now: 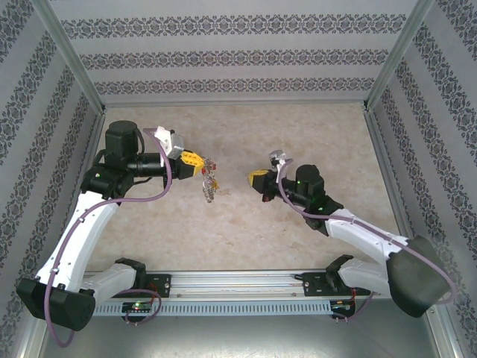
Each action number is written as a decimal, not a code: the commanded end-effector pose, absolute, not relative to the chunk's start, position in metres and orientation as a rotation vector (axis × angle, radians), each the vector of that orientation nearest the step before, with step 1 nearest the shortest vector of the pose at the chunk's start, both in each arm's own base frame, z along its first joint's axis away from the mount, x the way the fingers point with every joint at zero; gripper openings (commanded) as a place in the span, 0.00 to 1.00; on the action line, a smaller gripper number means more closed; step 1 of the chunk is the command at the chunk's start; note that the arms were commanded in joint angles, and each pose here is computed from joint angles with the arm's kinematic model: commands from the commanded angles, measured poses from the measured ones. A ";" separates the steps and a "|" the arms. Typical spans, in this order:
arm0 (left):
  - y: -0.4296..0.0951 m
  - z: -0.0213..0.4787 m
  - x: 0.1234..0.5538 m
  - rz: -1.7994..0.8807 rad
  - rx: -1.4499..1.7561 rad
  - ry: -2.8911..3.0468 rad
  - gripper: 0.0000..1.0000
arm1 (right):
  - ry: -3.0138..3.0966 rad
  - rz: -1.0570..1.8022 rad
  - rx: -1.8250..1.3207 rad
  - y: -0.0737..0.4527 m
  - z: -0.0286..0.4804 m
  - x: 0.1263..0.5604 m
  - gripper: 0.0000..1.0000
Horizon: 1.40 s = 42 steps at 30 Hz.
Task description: Put the keys on the keyring
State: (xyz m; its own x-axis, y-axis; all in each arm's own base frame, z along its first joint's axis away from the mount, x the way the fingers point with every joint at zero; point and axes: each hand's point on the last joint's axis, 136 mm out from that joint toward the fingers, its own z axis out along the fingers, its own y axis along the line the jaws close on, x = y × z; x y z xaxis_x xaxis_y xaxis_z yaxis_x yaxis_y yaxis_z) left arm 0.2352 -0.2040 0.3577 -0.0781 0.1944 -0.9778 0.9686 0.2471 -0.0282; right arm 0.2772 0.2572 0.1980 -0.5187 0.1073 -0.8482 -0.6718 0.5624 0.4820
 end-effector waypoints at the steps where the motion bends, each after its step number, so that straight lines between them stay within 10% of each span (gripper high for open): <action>1: -0.201 0.370 0.234 -0.934 1.139 1.437 0.00 | 1.994 0.981 -0.388 0.249 0.154 0.288 0.00; 25: -0.198 0.372 0.236 -0.941 1.126 1.428 0.00 | 2.559 0.845 -0.239 0.238 0.015 0.262 0.13; 42: -0.197 0.374 0.234 -0.947 1.119 1.414 0.00 | 2.743 0.586 -0.556 0.223 0.058 0.263 0.37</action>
